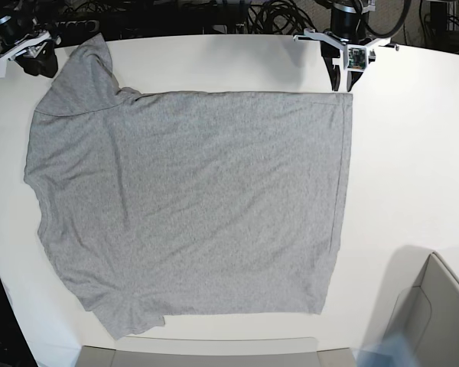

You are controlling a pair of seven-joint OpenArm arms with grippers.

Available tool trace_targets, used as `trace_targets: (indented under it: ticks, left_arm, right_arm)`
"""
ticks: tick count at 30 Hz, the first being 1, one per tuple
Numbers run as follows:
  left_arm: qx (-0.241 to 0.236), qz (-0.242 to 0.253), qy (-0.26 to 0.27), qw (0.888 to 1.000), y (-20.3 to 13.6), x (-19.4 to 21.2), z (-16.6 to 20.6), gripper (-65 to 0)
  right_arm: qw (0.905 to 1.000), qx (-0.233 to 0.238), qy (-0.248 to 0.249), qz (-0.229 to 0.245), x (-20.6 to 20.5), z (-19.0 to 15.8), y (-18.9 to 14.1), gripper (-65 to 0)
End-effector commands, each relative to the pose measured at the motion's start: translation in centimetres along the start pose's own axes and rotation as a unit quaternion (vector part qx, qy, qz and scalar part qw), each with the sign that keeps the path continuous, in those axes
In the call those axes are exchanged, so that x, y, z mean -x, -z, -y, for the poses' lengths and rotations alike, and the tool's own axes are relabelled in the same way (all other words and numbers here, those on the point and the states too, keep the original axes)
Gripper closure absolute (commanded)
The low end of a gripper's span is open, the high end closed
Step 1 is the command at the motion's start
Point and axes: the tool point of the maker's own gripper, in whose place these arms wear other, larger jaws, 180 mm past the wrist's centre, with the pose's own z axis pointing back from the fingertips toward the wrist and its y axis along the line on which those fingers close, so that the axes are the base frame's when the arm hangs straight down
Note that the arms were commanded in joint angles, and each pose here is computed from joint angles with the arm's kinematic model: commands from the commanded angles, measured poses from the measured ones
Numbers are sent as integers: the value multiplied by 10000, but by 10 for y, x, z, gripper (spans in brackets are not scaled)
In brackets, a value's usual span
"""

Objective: Fold the T-shirt properly
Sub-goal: 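Move both grippers down to the shoulder corners of the grey T-shirt, then close both grippers on the shoulder corners of the shirt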

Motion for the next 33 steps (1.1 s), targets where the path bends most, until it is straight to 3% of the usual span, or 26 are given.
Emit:
trace_targets:
  ticks: [1,5,9,17,23,28,33]
  left_arm:
    - [-39,198,20,9998,-2,-10,-2,-151]
    - [-41,207,27,9998,-2,-11,-2,-151]
    - [-42,207,27,9998,-2,-11,-2,-151]
    - [-78,207,40,9997,-2,-11,-5,-151]
    - [-50,316,-98,9994,5,-18,-2,-154]
    - [130,91,-1446,9894,26,-24,-8,-209]
    - [368,-76,-2864,9574,43,-39,-41,-234]
  right_arm:
    - [9998,-65,-136,162,-9,2,1,-269]
    - [9997,-74,174,-131,17,14,11,-269]
    - [9994,-100,294,-119,18,14,18,-268]
    - [9969,-469,391,-506,43,-14,58,-268]
    - [9958,-510,441,-618,53,-23,63,-259]
    - [9950,-442,473,-759,65,-18,55,-203]
    - [9936,-480,614,-817,76,-17,47,-194]
